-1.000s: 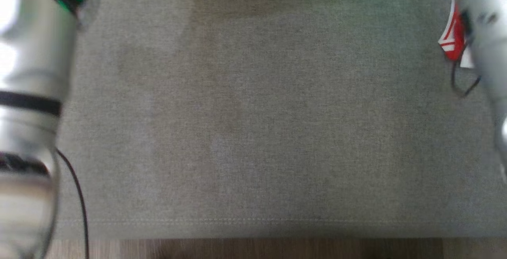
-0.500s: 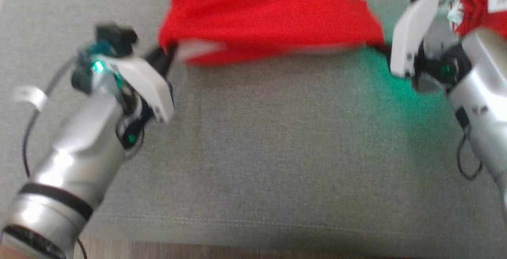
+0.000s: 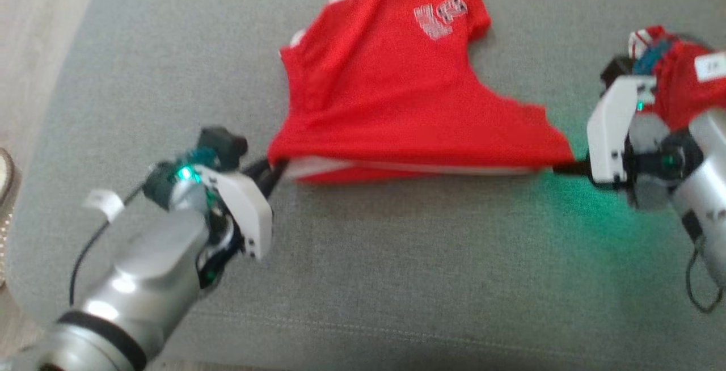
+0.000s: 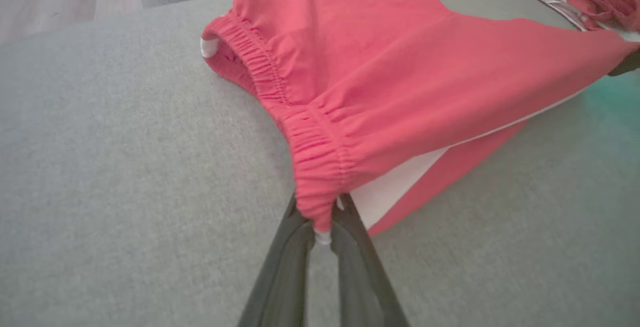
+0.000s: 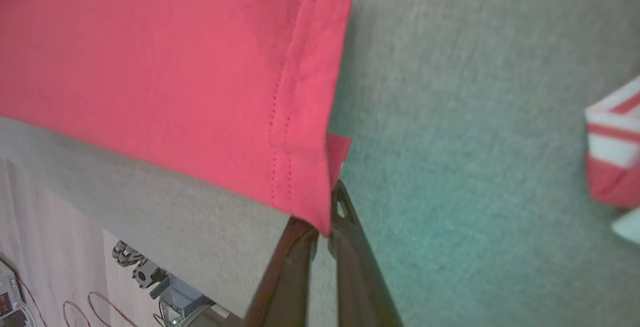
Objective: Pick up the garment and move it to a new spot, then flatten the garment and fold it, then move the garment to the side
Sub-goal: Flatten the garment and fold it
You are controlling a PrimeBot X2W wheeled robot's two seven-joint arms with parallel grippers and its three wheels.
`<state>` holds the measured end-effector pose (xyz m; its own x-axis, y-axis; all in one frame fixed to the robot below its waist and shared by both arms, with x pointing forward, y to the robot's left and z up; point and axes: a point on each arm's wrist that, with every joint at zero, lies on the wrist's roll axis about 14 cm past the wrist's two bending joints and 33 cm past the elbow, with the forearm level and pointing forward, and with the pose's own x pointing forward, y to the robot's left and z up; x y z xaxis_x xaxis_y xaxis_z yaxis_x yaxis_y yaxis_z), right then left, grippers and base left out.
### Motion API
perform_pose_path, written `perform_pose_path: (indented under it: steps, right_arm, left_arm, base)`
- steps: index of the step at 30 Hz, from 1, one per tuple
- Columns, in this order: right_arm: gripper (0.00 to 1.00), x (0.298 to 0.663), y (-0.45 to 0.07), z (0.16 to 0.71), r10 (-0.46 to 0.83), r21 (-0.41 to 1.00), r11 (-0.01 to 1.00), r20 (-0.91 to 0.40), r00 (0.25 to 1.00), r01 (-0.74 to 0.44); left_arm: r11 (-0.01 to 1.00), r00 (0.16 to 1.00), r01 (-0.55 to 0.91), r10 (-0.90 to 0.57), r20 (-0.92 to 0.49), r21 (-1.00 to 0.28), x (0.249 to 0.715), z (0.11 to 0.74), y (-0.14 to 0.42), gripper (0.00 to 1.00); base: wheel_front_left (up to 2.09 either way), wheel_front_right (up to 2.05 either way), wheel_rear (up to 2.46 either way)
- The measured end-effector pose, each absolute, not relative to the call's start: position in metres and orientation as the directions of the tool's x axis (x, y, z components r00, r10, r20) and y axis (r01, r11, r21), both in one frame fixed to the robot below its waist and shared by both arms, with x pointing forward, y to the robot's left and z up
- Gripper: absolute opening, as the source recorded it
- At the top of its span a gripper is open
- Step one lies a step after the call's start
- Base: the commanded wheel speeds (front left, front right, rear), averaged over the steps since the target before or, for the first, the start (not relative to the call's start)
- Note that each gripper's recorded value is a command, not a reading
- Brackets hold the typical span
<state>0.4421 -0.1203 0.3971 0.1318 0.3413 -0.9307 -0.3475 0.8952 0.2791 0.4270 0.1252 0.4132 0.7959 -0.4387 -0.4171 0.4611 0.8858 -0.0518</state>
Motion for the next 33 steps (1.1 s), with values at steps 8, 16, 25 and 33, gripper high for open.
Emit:
perform_pose_path:
  steps: [8,16,25,33]
  right_arm:
    - [0.00,0.390,-0.148,0.394,0.303,0.272,0.906,-0.952,0.048,-0.326]
    - [0.00,0.335,-0.165,0.398,0.277,0.275,0.896,-0.960,-0.044,-0.349]
    - [0.00,0.352,-0.164,0.443,0.367,0.314,0.879,-0.926,0.089,-0.359]
    - [0.00,0.414,-0.118,0.475,0.453,0.362,0.853,-0.871,0.189,-0.377]
  left_arm:
    - [0.855,0.751,0.502,-0.504,-0.426,-0.128,0.372,0.406,0.102,0.00]
    - [0.819,0.700,0.550,-0.560,-0.444,-0.165,0.326,0.401,0.088,0.00]
    - [0.808,0.709,0.543,-0.587,-0.391,-0.229,0.310,0.420,0.076,0.00]
    - [0.845,0.785,0.497,-0.534,-0.313,-0.196,0.365,0.456,0.098,0.00]
  base:
    - [0.00,0.00,0.00]
    - [0.00,0.00,0.00]
    - [0.00,0.00,0.00]
    - [0.00,0.00,0.00]
